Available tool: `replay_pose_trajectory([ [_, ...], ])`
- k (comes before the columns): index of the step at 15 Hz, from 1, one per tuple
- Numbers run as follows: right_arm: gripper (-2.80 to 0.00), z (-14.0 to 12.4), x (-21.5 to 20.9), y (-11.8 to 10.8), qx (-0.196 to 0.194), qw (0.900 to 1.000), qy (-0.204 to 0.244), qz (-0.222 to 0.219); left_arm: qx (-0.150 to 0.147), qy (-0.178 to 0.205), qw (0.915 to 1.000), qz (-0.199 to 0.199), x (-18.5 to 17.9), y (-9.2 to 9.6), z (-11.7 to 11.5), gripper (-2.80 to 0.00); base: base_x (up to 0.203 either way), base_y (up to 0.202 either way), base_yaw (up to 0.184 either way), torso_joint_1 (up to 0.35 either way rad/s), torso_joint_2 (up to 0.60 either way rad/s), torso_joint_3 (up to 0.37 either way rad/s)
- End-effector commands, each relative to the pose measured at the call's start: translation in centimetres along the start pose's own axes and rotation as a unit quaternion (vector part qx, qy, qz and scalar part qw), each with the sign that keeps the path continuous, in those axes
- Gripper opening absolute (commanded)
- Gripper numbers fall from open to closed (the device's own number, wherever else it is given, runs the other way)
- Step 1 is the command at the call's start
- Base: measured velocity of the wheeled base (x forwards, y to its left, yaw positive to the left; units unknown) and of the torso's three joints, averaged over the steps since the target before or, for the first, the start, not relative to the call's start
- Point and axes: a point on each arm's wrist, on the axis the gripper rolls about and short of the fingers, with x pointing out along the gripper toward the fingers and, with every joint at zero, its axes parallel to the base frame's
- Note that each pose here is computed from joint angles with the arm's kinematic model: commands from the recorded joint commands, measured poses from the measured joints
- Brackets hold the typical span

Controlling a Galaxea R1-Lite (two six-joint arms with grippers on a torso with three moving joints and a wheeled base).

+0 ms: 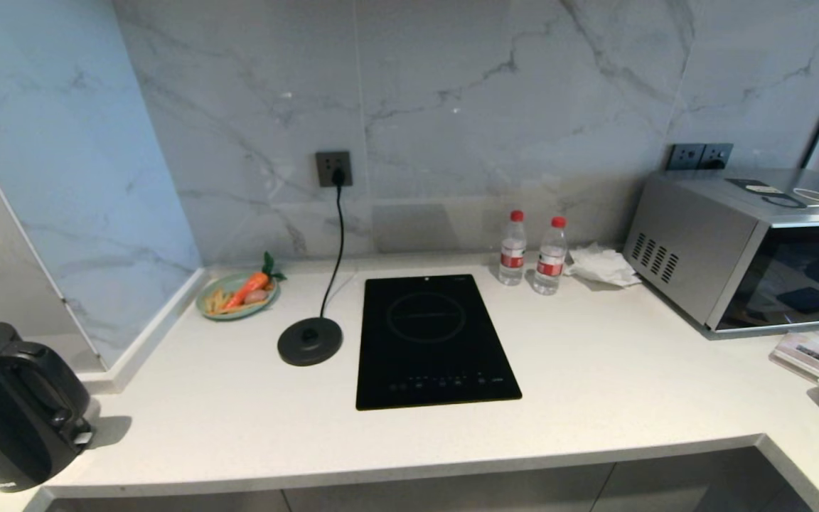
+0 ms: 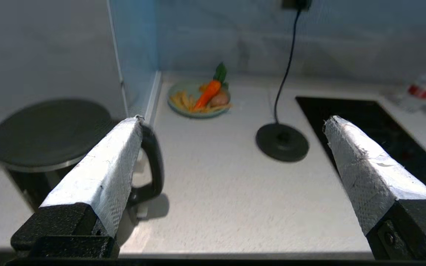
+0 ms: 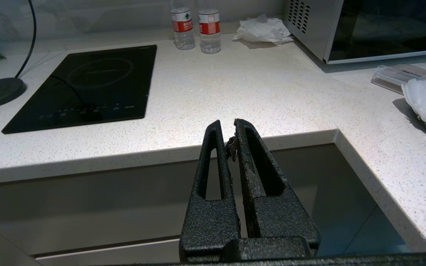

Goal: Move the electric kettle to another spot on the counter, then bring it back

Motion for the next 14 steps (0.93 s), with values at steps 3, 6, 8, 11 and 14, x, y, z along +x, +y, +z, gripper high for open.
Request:
replay_pose_trajectory([
  [3,-2.80,0.0,0.0,0.0,0.000,1.000,0.000,0.000,-0.117,0.039,0.9903,-0.063,-1.4,-5.7,7.0,0.00,0.000,0.000,0.000,0.000,0.00,0.000],
  [6,-2.80,0.0,0.0,0.0,0.000,1.000,0.000,0.000,-0.128,0.049,0.9825,-0.126,-2.0,-8.1,6.4,0.00,0.000,0.000,0.000,0.000,0.00,0.000],
  [8,-2.80,0.0,0.0,0.0,0.000,1.000,0.000,0.000,-0.130,0.059,0.9757,-0.166,-1.5,-9.1,6.1,0.00,0.000,0.000,0.000,0.000,0.00,0.000],
  [11,-2.80,0.0,0.0,0.0,0.000,1.000,0.000,-0.001,-0.106,0.067,0.9776,-0.169,-0.8,-11.2,5.3,0.00,0.000,0.000,0.000,0.000,0.00,0.000],
  [14,-2.80,0.0,0.0,0.0,0.000,1.000,0.000,-0.001,-0.046,0.061,0.9771,-0.199,-3.0,-13.6,3.1,0.00,0.000,0.000,0.000,0.000,0.00,0.000],
])
